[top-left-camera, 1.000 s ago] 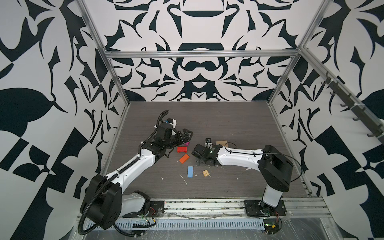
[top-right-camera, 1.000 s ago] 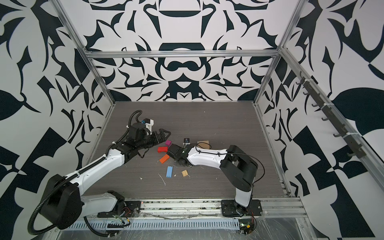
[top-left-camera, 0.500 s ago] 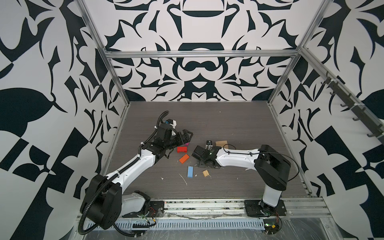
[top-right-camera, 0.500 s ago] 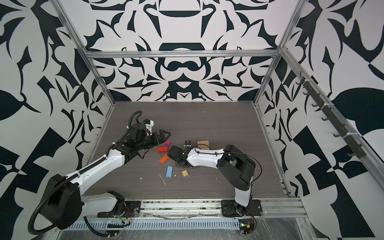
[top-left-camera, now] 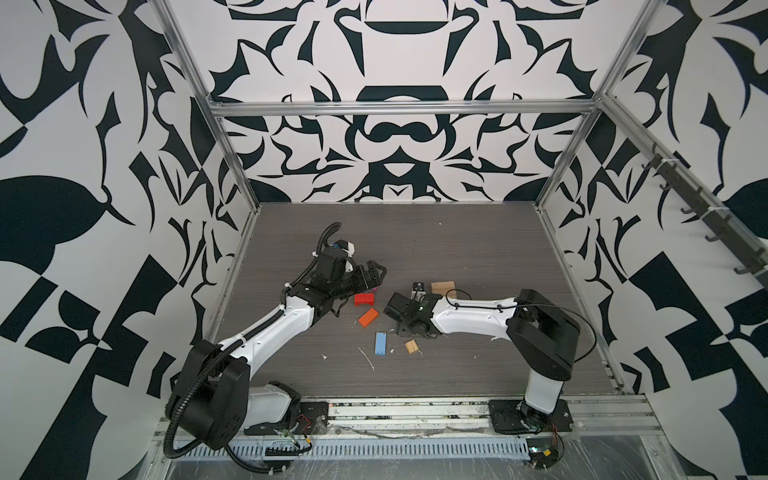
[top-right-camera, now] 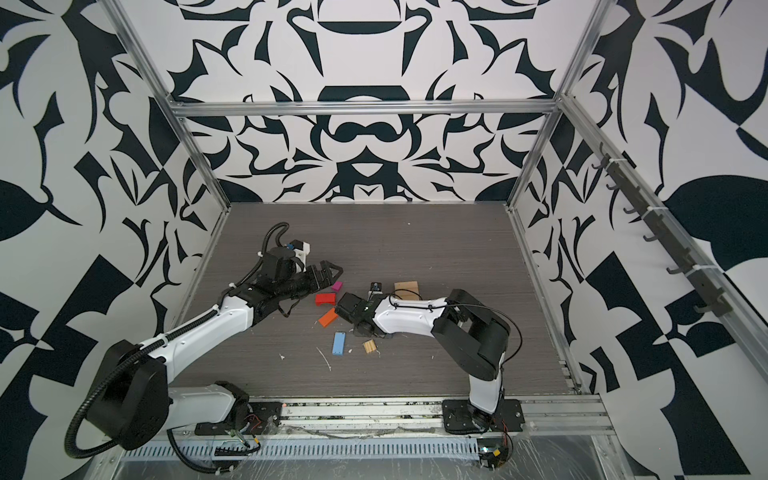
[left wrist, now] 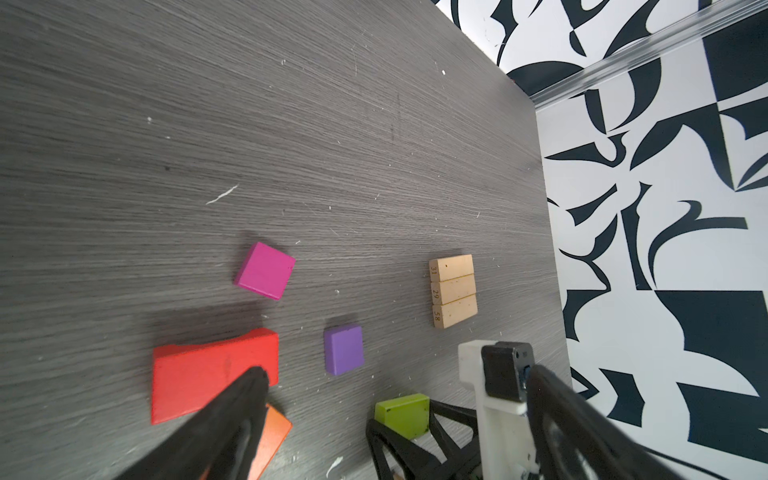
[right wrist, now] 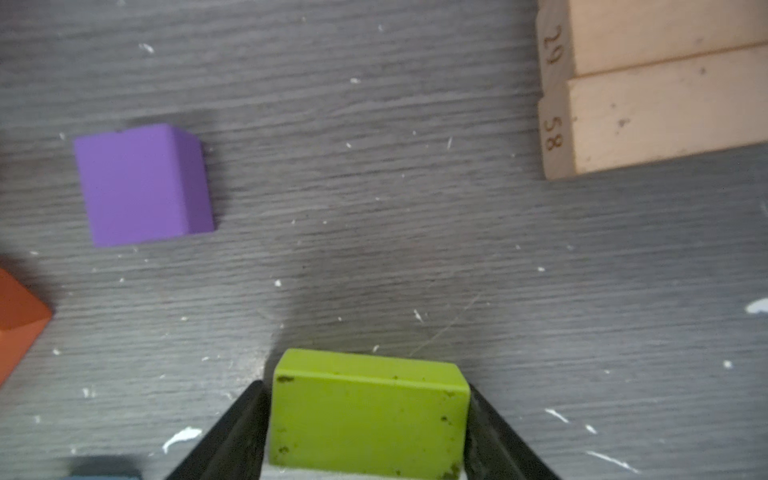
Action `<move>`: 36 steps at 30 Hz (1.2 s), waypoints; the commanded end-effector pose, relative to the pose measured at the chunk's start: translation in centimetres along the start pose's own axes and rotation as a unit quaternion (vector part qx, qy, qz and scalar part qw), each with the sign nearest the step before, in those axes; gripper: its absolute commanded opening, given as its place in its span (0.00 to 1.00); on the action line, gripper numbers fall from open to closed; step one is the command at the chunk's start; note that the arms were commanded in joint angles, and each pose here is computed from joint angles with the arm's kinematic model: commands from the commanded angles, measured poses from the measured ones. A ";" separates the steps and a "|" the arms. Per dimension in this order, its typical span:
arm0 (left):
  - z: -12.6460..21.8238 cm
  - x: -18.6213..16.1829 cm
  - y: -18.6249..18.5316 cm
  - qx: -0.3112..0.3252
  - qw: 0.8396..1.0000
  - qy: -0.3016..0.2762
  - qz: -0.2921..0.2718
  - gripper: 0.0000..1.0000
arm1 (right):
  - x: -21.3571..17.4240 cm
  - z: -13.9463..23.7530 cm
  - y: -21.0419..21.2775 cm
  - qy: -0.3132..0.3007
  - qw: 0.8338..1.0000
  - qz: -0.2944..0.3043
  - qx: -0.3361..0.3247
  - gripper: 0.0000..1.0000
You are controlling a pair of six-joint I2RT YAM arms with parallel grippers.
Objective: Build the wood block tower
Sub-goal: 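Lift the lime block with the right gripper and carry it toward the bars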
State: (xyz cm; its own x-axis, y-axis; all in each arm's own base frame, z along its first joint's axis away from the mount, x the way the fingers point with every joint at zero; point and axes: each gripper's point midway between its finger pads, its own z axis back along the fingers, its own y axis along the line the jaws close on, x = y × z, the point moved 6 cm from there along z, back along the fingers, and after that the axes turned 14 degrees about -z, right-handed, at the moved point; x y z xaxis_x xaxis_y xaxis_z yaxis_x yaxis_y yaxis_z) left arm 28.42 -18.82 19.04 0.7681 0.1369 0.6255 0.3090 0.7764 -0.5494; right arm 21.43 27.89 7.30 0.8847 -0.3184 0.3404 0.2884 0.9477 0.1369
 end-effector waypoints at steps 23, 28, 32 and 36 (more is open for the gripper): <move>0.3 1.4 -1.0 -0.004 1.000 -0.008 -0.012 1.00 | 3.0 2.9 -4.7 -0.008 0.996 0.083 0.043 0.58; 0.1 1.6 -1.2 -0.007 1.000 -0.006 -0.011 0.99 | 3.9 3.4 -6.0 -0.004 0.995 0.098 0.024 0.58; 0.0 1.7 -1.2 -0.008 1.000 -0.004 -0.012 0.99 | 4.4 3.6 -6.9 0.004 0.994 0.103 0.029 0.57; -0.2 1.9 -1.3 -0.008 1.000 -0.003 -0.014 1.00 | 4.8 3.7 -7.5 0.004 0.993 0.109 0.032 0.57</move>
State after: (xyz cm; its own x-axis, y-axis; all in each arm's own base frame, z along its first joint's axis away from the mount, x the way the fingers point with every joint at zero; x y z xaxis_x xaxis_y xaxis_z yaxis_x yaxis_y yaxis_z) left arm 29.14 -19.22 19.85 0.7680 0.1281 0.6275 0.3147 0.7779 -0.5440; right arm 22.36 19.66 10.76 0.9224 -0.1455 0.3578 0.1060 0.9861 0.1276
